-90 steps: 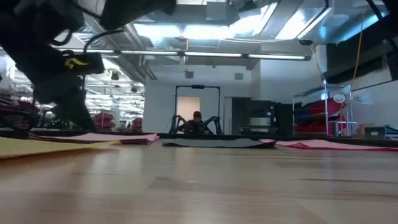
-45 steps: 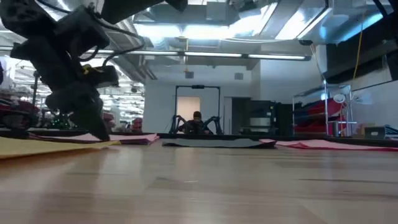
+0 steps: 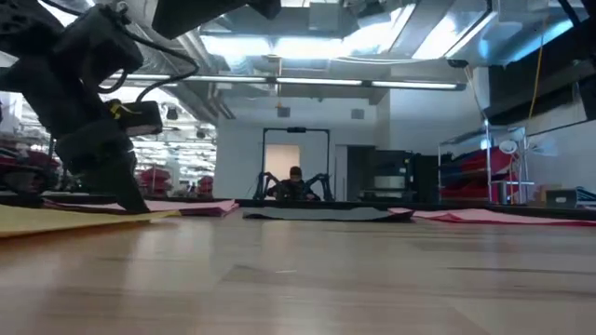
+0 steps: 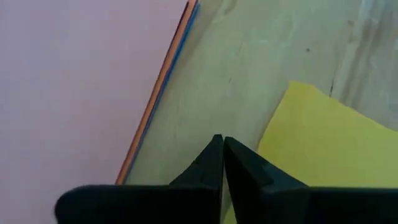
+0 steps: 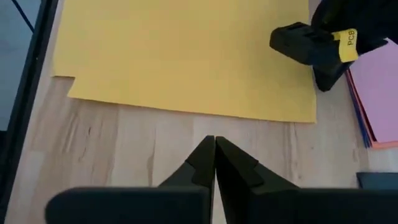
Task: Organize paper
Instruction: Stack the yellow paper on top of the stacked yellow papers
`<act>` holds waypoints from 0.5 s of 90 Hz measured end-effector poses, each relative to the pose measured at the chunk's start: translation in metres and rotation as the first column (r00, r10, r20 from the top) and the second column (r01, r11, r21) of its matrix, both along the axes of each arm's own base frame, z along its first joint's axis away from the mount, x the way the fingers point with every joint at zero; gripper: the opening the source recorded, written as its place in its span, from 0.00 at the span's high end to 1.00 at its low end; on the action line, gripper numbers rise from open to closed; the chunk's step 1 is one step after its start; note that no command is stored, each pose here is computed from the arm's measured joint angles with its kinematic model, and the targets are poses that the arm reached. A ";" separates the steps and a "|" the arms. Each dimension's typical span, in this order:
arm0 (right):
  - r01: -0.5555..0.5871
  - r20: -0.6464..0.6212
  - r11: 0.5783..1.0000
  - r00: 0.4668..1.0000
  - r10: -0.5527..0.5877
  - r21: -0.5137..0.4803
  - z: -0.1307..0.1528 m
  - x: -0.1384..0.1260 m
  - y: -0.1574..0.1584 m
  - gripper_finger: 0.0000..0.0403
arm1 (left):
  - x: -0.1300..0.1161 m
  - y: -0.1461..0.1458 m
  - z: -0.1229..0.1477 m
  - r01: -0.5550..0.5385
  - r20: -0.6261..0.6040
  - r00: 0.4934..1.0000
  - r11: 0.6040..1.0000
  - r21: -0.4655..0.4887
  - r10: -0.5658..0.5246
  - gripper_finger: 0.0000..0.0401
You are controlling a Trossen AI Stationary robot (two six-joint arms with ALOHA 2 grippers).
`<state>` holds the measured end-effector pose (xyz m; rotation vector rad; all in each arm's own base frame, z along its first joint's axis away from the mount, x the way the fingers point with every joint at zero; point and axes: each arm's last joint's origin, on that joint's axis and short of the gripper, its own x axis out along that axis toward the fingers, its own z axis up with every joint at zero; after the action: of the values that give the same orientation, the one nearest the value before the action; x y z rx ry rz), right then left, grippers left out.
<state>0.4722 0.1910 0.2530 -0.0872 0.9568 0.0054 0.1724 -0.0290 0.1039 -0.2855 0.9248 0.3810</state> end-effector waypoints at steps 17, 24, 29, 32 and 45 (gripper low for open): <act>-0.007 -0.002 1.000 1.000 0.007 0.002 0.000 0.000 0.000 1.00 | -0.002 -0.006 0.000 -0.021 0.008 1.000 1.000 -0.020 0.021 1.00; -0.014 -0.002 1.000 1.000 0.014 -0.003 0.000 0.000 0.000 1.00 | -0.003 -0.008 -0.001 -0.035 -0.007 0.999 0.999 -0.031 0.035 1.00; -0.022 -0.003 1.000 1.000 0.022 -0.008 0.000 0.000 0.000 1.00 | -0.004 -0.009 0.001 -0.042 -0.027 0.999 0.999 -0.032 0.041 1.00; -0.025 -0.003 1.000 1.000 0.025 -0.010 0.000 0.000 0.000 1.00 | -0.004 -0.010 0.002 -0.043 -0.037 0.998 0.999 -0.031 0.041 1.00; -0.028 -0.003 1.000 1.000 0.028 -0.012 0.000 0.000 0.000 1.00 | -0.002 -0.014 0.006 -0.031 -0.075 0.997 0.999 -0.017 0.029 1.00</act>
<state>0.4722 0.1912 0.2529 -0.1120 0.9587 0.0258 0.1701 -0.0429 0.1101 -0.3034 0.9990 0.4134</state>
